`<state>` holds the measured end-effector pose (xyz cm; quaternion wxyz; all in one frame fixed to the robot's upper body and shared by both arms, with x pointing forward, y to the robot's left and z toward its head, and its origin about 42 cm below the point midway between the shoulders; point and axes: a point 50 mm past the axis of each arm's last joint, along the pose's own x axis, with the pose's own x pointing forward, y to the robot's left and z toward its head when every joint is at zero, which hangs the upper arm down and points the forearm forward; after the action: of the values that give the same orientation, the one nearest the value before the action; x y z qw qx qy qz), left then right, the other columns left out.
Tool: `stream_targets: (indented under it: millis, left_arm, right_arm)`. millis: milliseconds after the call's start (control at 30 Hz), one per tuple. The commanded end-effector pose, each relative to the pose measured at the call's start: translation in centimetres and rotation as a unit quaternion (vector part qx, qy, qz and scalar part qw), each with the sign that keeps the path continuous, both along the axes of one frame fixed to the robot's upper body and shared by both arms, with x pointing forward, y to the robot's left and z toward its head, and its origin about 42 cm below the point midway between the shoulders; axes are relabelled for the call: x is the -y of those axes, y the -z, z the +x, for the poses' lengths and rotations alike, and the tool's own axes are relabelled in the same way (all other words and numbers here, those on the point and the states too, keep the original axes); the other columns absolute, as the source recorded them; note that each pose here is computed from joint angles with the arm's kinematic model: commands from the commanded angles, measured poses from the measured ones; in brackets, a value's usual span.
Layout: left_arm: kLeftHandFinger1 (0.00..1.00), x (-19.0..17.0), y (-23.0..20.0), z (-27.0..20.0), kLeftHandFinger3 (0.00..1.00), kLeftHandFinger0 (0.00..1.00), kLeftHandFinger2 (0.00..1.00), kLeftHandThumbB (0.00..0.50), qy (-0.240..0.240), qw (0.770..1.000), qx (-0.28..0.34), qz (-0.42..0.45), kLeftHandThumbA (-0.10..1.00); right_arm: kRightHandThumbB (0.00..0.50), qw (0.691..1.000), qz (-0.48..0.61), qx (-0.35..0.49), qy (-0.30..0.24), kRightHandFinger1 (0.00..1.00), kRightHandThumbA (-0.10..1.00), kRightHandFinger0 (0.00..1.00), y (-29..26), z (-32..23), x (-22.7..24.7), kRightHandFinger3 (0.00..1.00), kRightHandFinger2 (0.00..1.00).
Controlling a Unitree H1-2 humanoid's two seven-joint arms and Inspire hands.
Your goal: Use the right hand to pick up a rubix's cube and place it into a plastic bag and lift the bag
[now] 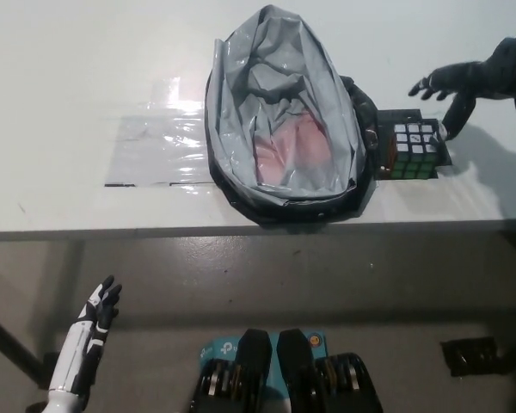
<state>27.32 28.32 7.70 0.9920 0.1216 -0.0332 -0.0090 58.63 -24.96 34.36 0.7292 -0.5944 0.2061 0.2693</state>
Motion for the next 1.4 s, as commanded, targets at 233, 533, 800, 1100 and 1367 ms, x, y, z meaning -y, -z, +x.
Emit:
stream_targets:
  millis: [233,533,800,1100,1367]
  left_arm:
    - [1.0,0.0,-1.3,0.4,1.0,1.0,1.0,0.176,0.009,0.999,0.036,0.004,0.99]
    - [1.0,0.0,-1.6,0.5,1.0,1.0,1.0,0.173,0.013,0.999,0.039,0.004,0.99]
    - [1.0,0.0,-1.6,0.5,1.0,1.0,1.0,0.178,0.013,0.999,0.039,0.001,0.98]
    - [1.0,0.0,-1.9,0.7,1.0,1.0,1.0,0.18,0.013,0.999,0.043,0.007,0.99]
    - [1.0,0.0,-2.0,1.0,1.0,1.0,1.0,0.175,0.015,0.999,0.047,0.007,1.0]
  right_arm:
    - [0.5,0.998,-0.036,0.03,-0.03,1.0,0.83,1.0,-3.9,0.8,-2.0,1.0,1.0]
    - [0.5,0.999,-0.026,0.026,-0.038,1.0,0.78,1.0,-4.1,0.8,-2.8,1.0,1.0]
    - [0.5,0.998,-0.032,0.025,-0.037,1.0,0.77,1.0,-3.1,0.9,-2.8,1.0,1.0]
    - [0.5,0.997,-0.055,0.017,-0.044,1.0,0.8,1.0,-2.1,0.8,-2.8,1.0,1.0]
    - [0.5,0.997,-0.062,0.019,-0.045,1.0,0.81,1.0,-1.8,0.9,-2.9,1.0,1.0]
